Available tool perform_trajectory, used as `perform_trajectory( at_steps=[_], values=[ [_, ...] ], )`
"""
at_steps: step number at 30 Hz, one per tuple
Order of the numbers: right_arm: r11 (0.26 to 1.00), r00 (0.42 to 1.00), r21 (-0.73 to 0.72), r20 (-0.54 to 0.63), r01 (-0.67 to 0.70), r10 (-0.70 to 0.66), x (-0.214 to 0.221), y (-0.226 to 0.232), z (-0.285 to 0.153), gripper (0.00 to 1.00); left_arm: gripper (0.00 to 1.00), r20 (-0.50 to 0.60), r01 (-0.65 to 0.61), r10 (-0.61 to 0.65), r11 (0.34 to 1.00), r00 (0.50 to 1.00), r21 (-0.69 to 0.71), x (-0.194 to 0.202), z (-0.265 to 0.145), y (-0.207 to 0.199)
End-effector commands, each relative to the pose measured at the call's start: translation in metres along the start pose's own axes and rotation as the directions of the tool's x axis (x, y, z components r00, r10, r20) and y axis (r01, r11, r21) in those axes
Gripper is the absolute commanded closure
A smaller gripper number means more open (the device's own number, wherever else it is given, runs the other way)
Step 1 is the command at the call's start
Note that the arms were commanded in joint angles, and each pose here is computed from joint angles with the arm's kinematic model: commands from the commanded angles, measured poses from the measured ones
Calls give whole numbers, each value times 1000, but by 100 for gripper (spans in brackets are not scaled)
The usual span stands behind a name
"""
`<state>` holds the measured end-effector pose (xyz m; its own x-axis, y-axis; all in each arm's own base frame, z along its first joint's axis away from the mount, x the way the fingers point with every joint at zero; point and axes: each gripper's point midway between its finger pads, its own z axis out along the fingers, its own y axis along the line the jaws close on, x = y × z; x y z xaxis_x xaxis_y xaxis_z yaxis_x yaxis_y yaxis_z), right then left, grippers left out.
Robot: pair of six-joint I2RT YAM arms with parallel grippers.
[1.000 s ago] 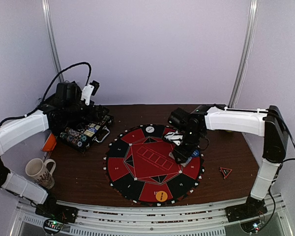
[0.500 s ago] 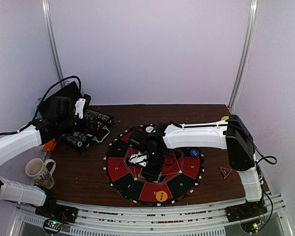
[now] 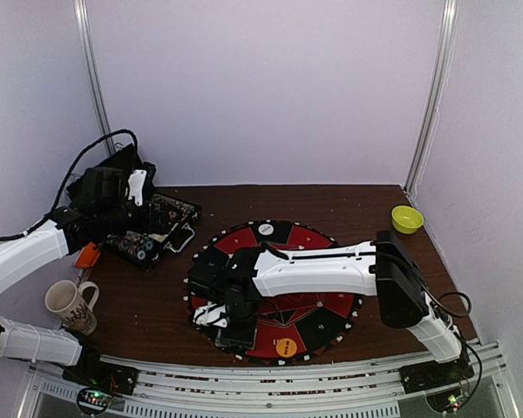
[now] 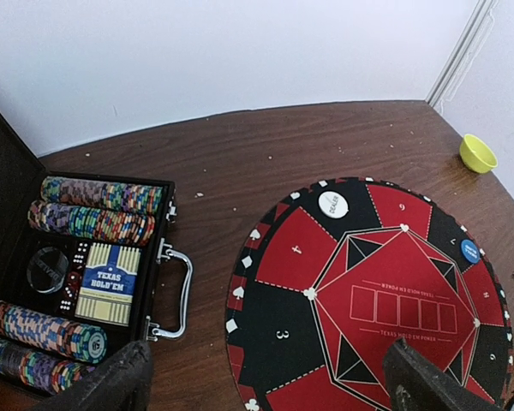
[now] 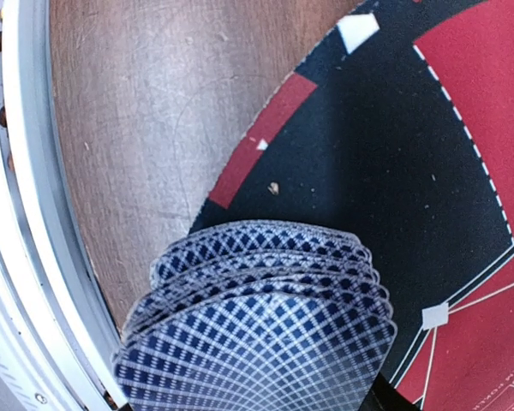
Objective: Distribute texas hold em gaming equipment
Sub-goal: Place the face-down deck piles on the poker table mat.
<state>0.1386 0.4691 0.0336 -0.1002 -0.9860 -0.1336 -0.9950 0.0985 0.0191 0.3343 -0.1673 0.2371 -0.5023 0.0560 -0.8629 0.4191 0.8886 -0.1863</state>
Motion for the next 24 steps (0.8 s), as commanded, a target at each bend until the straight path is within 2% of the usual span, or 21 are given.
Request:
perform_trajectory(
  at_steps=[1,4,8,9,10,16,21,24],
  values=[
    [998,995,22,-89,52,-50,14,2,28,40,3,66,-42,42,999,997,-7,-25,-12,-1],
    [996,993,47,-95,77,-73,13,0,30,23,2,61,-56,57,998,997,-3,-28,-14,-2],
    [994,994,74,-86,78,-71,11,-4,28,11,2,53,-82,81,996,995,24,-34,-15,-8],
    [994,995,85,-76,73,-66,8,-6,24,2,2,58,-98,96,995,994,34,-37,-16,-11],
    [993,996,93,-66,70,-64,6,-6,21,0,2,65,-114,111,992,992,45,-39,-18,-13],
    [994,994,108,98,33,-44,-24,-2,-24,0,2,204,-270,252,960,946,69,-70,-41,-29],
    [988,959,151,280,0,-43,-37,-3,-89,0,2,312,-457,403,881,860,124,-87,-60,-55],
    [991,927,137,373,-8,-44,-28,5,-127,0,2,346,-561,483,809,804,176,-87,-68,-72]
  ],
)
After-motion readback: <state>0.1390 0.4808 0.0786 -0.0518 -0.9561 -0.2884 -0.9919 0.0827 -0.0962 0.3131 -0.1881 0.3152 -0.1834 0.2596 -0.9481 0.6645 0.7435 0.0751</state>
